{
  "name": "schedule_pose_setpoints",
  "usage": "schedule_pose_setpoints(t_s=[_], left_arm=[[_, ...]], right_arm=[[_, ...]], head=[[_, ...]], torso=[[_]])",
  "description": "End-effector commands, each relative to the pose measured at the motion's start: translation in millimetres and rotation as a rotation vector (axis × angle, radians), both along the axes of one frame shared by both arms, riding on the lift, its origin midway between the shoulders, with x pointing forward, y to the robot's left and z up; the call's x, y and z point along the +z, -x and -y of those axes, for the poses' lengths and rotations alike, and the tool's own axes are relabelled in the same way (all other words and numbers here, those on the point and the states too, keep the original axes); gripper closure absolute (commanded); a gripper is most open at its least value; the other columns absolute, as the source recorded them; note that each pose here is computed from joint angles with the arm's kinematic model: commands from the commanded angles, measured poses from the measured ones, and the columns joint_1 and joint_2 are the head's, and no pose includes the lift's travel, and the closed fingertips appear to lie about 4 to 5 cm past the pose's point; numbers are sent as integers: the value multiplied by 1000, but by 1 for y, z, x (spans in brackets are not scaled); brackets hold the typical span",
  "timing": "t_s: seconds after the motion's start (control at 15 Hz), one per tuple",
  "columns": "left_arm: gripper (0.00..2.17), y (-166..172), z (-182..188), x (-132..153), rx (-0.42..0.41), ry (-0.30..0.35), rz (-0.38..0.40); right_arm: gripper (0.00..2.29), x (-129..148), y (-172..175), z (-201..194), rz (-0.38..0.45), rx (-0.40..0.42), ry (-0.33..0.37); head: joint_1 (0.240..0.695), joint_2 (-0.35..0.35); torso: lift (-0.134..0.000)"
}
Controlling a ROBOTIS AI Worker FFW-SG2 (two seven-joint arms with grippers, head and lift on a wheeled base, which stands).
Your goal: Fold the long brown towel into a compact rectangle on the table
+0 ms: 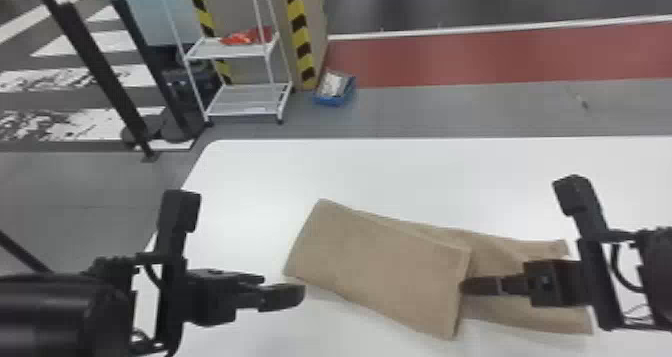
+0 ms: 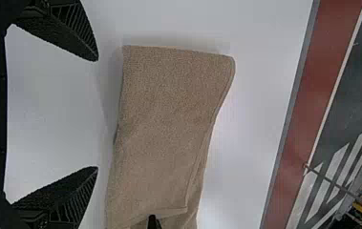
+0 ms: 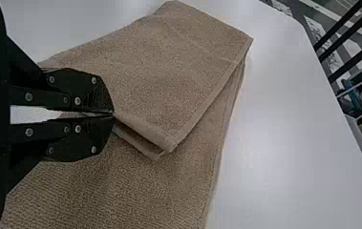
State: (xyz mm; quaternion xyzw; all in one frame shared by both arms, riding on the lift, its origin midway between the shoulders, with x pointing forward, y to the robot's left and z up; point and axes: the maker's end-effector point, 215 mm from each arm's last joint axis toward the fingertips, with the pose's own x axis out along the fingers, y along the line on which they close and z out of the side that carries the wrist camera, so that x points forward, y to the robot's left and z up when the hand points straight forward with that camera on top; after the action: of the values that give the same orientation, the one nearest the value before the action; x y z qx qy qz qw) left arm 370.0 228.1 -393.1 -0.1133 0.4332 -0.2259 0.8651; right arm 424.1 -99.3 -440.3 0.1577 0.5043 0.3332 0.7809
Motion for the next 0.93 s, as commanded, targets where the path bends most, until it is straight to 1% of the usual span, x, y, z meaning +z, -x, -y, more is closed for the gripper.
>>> schedule_pose_setpoints(t_s=[0.0, 0.13, 0.27, 0.4, 0.47, 0.6, 0.87], left_arm=[[70, 0, -1, 0, 2, 1, -3], [70, 0, -1, 0, 2, 1, -3], [70, 0, -1, 0, 2, 1, -3], [70, 0, -1, 0, 2, 1, -3], [70, 0, -1, 0, 3, -1, -3], [70, 0, -1, 0, 2, 1, -1], [70, 0, 0, -1, 2, 2, -4]], right_arm=[[1055, 1, -1, 1, -1, -5, -6], [1052, 5, -4, 4, 3, -17, -19], [761, 5, -3, 3, 4, -8, -15], [738, 3, 0, 1, -1, -5, -16], [653, 2, 0, 0, -2, 0, -14], [630, 3, 1, -2, -3, 6, -20], [643, 0, 0, -8, 3, 27, 14]], head=[[695, 184], [695, 181], [695, 178], [695, 177], [695, 179], [695, 182], [695, 189]], torso=[[-124], [-124], [-124], [-124], [-124], [-124], [-124]])
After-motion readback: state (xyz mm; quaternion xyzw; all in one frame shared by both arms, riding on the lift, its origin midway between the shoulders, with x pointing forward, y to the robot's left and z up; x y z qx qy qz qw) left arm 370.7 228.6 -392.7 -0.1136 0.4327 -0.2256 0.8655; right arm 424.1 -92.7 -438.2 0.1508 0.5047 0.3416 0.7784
